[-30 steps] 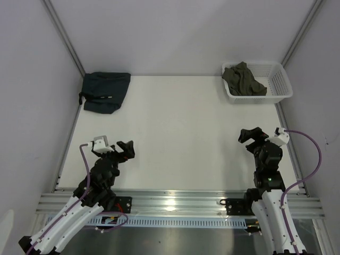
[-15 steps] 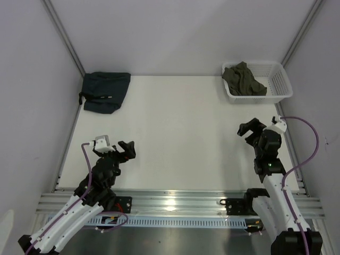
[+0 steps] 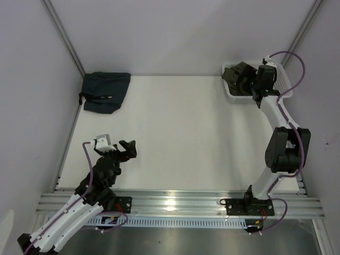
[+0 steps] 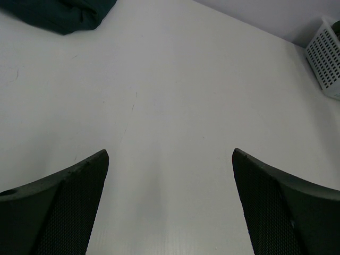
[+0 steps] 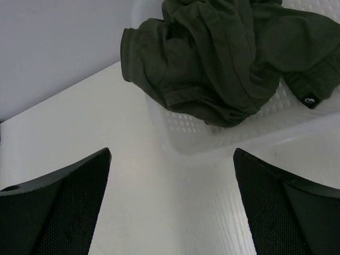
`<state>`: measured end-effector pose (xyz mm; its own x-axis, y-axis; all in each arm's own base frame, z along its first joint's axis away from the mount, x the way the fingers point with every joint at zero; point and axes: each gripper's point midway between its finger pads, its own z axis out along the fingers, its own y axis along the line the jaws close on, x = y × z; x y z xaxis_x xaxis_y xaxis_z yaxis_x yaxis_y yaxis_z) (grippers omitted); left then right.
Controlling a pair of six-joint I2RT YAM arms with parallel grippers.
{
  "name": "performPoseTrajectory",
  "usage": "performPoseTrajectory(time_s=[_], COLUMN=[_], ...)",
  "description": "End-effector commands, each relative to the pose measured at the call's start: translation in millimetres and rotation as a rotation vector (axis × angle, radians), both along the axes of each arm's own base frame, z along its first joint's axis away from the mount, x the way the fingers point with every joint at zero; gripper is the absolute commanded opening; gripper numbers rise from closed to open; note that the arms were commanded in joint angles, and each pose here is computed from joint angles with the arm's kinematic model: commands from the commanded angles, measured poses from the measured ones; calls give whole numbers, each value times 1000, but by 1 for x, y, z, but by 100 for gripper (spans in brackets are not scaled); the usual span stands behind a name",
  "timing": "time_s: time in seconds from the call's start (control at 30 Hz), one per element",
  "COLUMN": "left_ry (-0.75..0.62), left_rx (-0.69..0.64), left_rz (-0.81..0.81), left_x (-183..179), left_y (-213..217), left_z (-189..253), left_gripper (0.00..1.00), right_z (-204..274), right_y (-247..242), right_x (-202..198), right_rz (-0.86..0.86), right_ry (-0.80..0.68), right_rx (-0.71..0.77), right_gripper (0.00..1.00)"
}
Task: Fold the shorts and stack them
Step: Grab the shorts from the pile
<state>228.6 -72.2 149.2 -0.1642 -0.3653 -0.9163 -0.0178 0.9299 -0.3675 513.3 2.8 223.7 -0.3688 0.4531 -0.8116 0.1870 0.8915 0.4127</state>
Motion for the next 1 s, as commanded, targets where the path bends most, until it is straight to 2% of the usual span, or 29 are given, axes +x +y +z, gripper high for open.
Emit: performPoseTrajectory(time_s=[0.0, 0.03, 0.1, 0.13, 0.2, 0.23, 0.3, 0.33, 0.37, 0.4, 0.47, 0.57, 0.6, 0.63, 0.7, 0.73, 0.77, 0.8, 0.83, 0.87, 0.97], left_ry=[-27, -23, -22, -25, -21, -23, -19, -55, -24, -22, -27, -26, -28, -26, -27, -27, -23, -27, -23, -23, -21], left_rx=[1, 6, 12, 10, 18, 18, 24, -2, 24, 26, 26, 30, 28, 31, 30, 30, 34, 31, 34, 35, 36], left_rz=[-28, -28, -35, -37, -39, -41, -46, -49, -51, -59, -64, -68, -68, -71, -69, -71, -71, -73, -73, -74, -78], left_x=[3, 3, 4, 5, 5, 6, 6, 7, 7, 7, 7, 7, 7, 7, 8, 7, 8, 8, 8, 8, 8], left_y=[-6, -7, -8, -9, -10, -10, -12, -13, -13, -14, -15, -16, -16, -16, -16, -16, -17, -17, -17, -17, -18], left_z=[8, 7, 6, 7, 6, 7, 6, 27, 7, 6, 8, 7, 8, 7, 7, 7, 6, 7, 6, 6, 6], left_gripper=[99, 99, 99, 99, 99, 99, 99, 99, 99, 99, 99, 99, 99, 99, 99, 99, 99, 99, 99, 99, 99], right_z=[-5, -25, -25, -43, -38, -58, -51, -53, -71, -61, -83, -77, -96, -83, -99, -92, -94, -93, -83, -74, -12], right_y=[-2, -6, -12, -15, -26, -29, -33, -36, -37, -39, -42, -53, -56, -56, -50, -50, -49, -46, -44, -43, -39], right_x=[29, 39, 54, 61, 76, 82, 98, 103, 110, 120, 132, 150, 155, 164, 172, 177, 179, 180, 183, 184, 182], right_rz=[36, 19, 5, -2, -40, -47, -60, -64, -63, -69, -83, -131, -139, -133, -105, -106, -103, -92, -87, -87, -69], right_ry=[26, 61, 50, 77, 65, 108, 88, 91, 117, 88, 110, 87, 115, 84, 92, 73, 69, 59, 34, 15, -94], right_rx=[-35, -48, -77, -89, -132, -143, -159, -175, -180, -188, -209, -249, -260, -268, -271, -274, -275, -266, -260, -255, -245], right_gripper=[99, 99, 99, 99, 99, 99, 100, 100, 99, 99, 99, 99, 100, 100, 85, 71, 37, 25, 17, 0, 0])
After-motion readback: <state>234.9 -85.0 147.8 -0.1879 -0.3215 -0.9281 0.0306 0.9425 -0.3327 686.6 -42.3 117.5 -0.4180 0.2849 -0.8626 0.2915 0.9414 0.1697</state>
